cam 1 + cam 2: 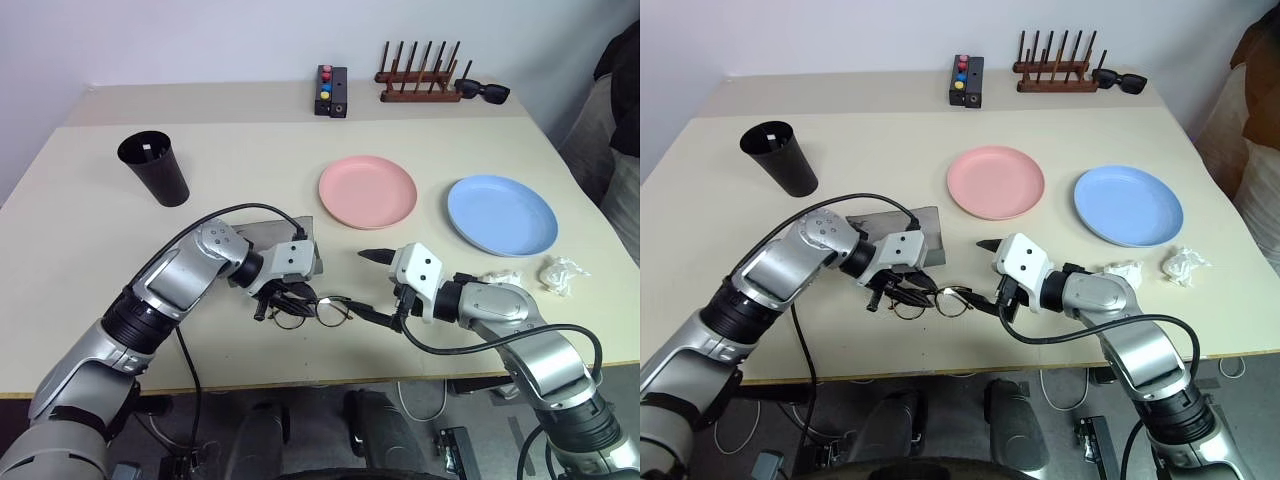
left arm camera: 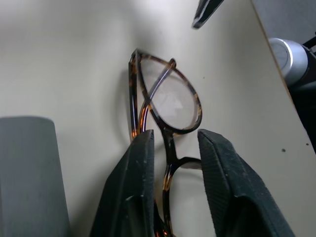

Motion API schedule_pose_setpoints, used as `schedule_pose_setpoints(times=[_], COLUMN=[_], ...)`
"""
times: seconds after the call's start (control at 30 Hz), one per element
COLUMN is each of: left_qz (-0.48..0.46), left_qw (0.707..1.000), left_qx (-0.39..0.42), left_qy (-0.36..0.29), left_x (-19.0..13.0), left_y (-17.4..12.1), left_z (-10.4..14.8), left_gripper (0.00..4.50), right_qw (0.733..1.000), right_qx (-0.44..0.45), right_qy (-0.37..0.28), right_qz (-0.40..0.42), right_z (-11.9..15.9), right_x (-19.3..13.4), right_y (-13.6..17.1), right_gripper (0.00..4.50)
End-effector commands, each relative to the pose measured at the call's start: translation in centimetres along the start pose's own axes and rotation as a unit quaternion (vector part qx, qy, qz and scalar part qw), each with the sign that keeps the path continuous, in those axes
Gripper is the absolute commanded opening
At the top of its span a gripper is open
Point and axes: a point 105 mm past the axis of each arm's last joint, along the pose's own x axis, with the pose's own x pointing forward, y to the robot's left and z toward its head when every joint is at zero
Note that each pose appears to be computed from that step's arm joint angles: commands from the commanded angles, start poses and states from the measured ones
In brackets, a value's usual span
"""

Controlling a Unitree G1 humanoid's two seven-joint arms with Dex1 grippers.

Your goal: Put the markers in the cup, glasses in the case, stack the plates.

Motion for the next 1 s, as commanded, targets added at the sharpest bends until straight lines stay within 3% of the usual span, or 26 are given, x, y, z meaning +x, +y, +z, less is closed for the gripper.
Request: schedule_pose_setpoints(times=[0.03,0.1,0.2,0.23,0.27,0.53,0.77,0.87,1.0], left_qz=[-0.004,-0.013,-0.004,-0.002,-0.001,0.016,0.100,0.182,0.201], left_qw=[1.000,1.000,1.000,1.000,1.000,0.999,0.988,0.978,0.977], left_qx=[-0.004,-0.010,-0.007,-0.006,-0.005,-0.007,-0.023,-0.032,-0.041], left_qy=[0.001,-0.003,-0.008,-0.009,-0.009,-0.042,-0.112,-0.100,-0.063], left_x=[-0.1,0.0,-0.1,-0.2,-0.2,-2.2,-7.9,-11.0,-10.8], left_y=[0.1,-0.1,0.3,0.4,0.4,0.9,3.1,5.3,6.1], left_z=[0.0,0.1,0.3,0.4,0.4,1.4,3.2,2.3,0.1], left_gripper=[1.36,1.36,0.54,0.08,0.03,0.03,0.03,0.03,0.03], right_qw=[1.000,1.000,1.000,1.000,1.000,1.000,0.999,1.000,0.999], right_qx=[-0.020,-0.019,-0.019,-0.019,-0.019,-0.020,-0.024,-0.018,-0.030], right_qy=[-0.022,-0.022,-0.021,-0.020,-0.020,-0.010,0.007,0.007,0.011], right_qz=[-0.004,-0.004,-0.006,-0.007,-0.007,-0.018,-0.041,-0.015,0.015], right_z=[1.5,1.5,1.5,1.5,1.4,1.2,0.7,0.8,0.7], right_x=[-0.1,-0.1,-0.2,-0.2,-0.3,-1.0,-2.9,-2.9,-1.9], right_y=[-0.2,-0.2,-0.2,-0.2,-0.2,-0.9,-2.6,-1.8,-0.6], right_gripper=[4.50,4.50,4.50,4.50,4.50,4.50,4.50,4.50,4.50])
